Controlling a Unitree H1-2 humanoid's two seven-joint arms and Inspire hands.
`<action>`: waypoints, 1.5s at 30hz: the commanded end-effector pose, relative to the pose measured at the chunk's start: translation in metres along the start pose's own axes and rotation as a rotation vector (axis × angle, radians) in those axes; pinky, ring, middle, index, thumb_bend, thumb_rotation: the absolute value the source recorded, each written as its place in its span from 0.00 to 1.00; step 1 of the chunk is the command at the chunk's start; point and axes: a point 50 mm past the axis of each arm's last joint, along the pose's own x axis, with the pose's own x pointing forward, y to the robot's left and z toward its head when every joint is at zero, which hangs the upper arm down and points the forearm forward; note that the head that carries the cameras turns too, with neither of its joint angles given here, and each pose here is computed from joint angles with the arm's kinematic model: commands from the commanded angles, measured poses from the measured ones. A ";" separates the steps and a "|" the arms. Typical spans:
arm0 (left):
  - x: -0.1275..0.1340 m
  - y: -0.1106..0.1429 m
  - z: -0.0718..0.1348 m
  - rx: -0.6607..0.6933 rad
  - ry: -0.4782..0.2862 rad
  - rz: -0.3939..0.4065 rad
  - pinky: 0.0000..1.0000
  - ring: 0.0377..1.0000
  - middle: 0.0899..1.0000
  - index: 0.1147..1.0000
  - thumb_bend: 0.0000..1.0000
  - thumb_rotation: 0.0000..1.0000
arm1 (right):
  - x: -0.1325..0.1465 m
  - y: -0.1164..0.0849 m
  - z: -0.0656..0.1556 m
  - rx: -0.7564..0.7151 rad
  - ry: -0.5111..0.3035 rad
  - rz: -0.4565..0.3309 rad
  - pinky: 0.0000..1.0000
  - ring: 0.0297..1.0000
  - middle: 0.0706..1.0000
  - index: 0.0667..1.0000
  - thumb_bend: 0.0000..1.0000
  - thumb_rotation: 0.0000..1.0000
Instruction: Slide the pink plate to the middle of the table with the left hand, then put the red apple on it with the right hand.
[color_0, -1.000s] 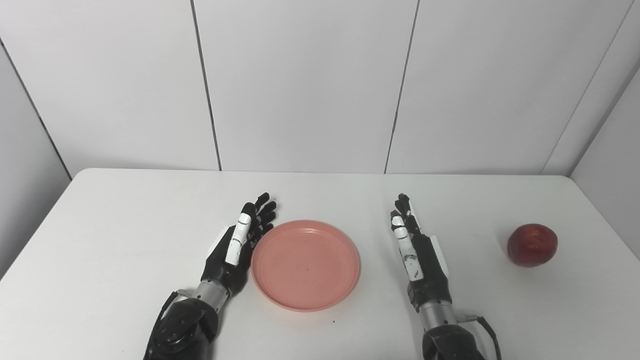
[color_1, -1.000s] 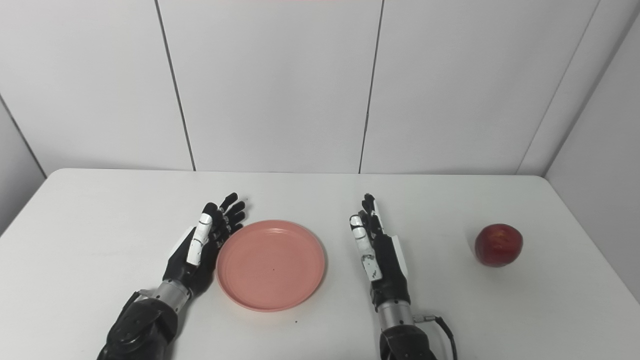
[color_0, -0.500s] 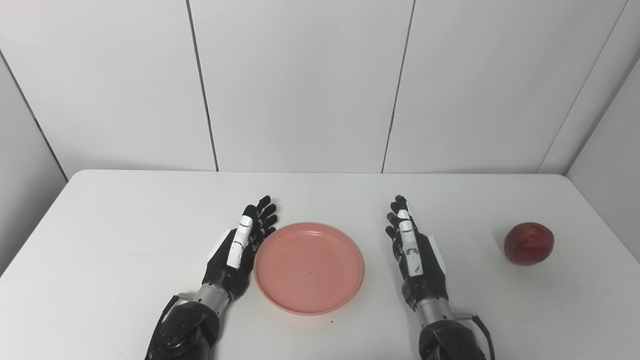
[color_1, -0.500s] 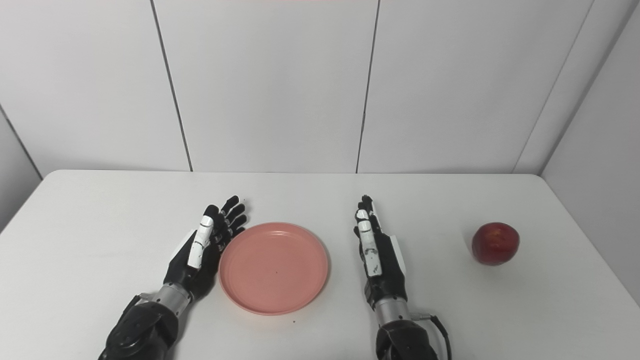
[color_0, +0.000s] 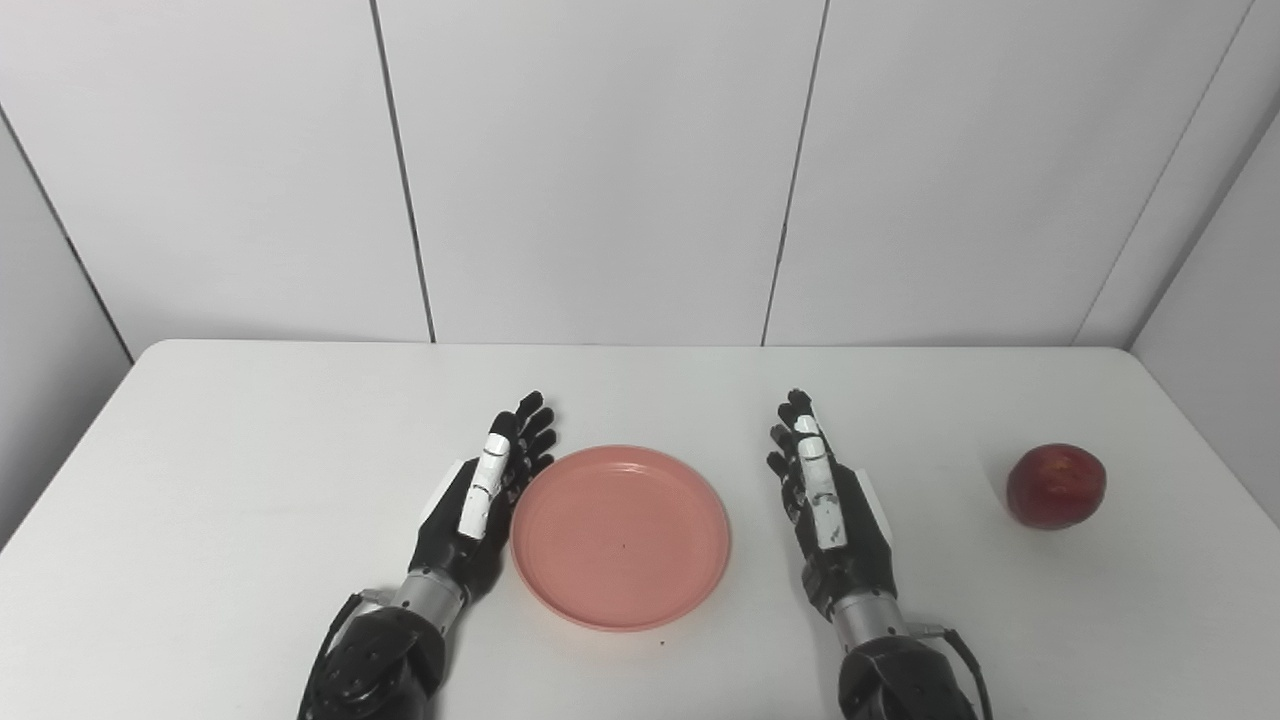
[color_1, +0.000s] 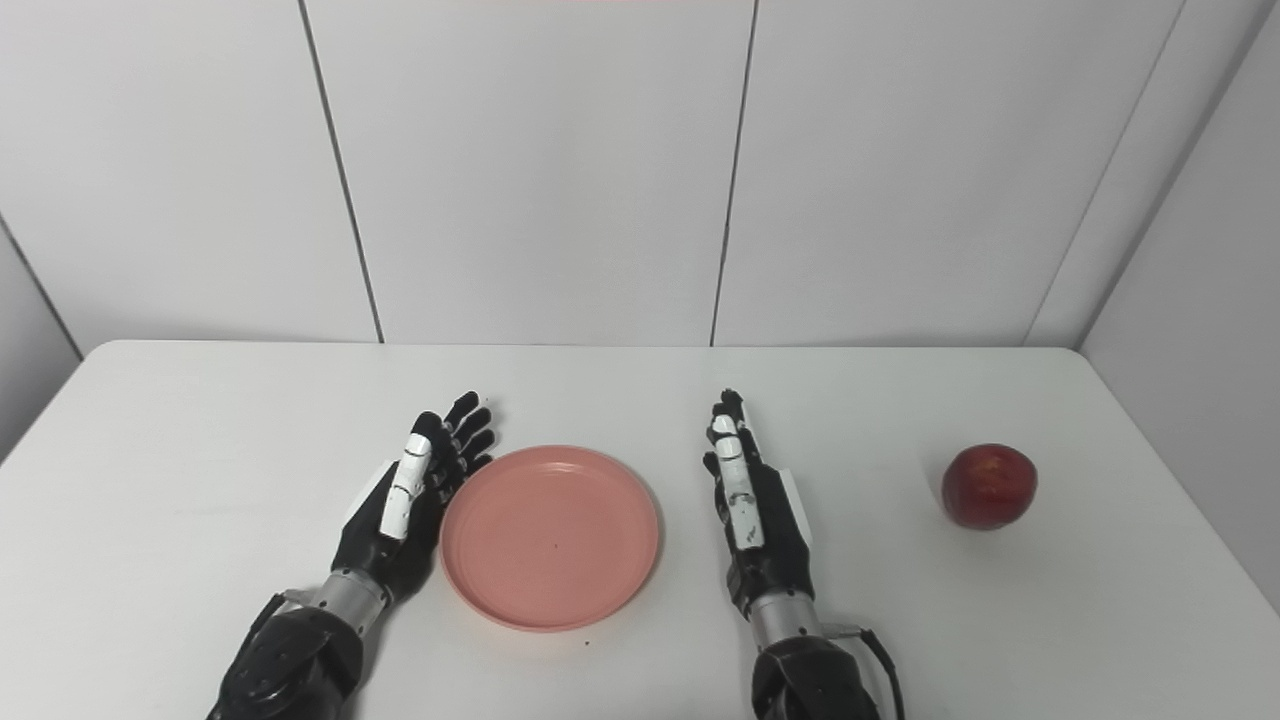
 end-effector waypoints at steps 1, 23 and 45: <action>0.005 0.011 0.017 0.037 -0.081 0.001 1.00 1.00 1.00 1.00 0.71 1.00 | 0.008 0.006 0.021 -0.006 -0.085 0.025 1.00 0.99 1.00 1.00 0.60 0.96; -0.003 0.022 0.019 0.048 -0.126 0.060 1.00 1.00 1.00 1.00 0.71 1.00 | 0.014 -0.011 0.038 -0.197 -0.197 -0.087 1.00 0.97 0.97 0.99 0.67 0.95; 0.003 0.008 0.017 0.023 -0.130 0.020 1.00 1.00 1.00 1.00 0.71 1.00 | 0.023 -0.098 0.115 -0.728 -0.254 -0.337 0.83 0.87 0.86 0.89 0.73 0.60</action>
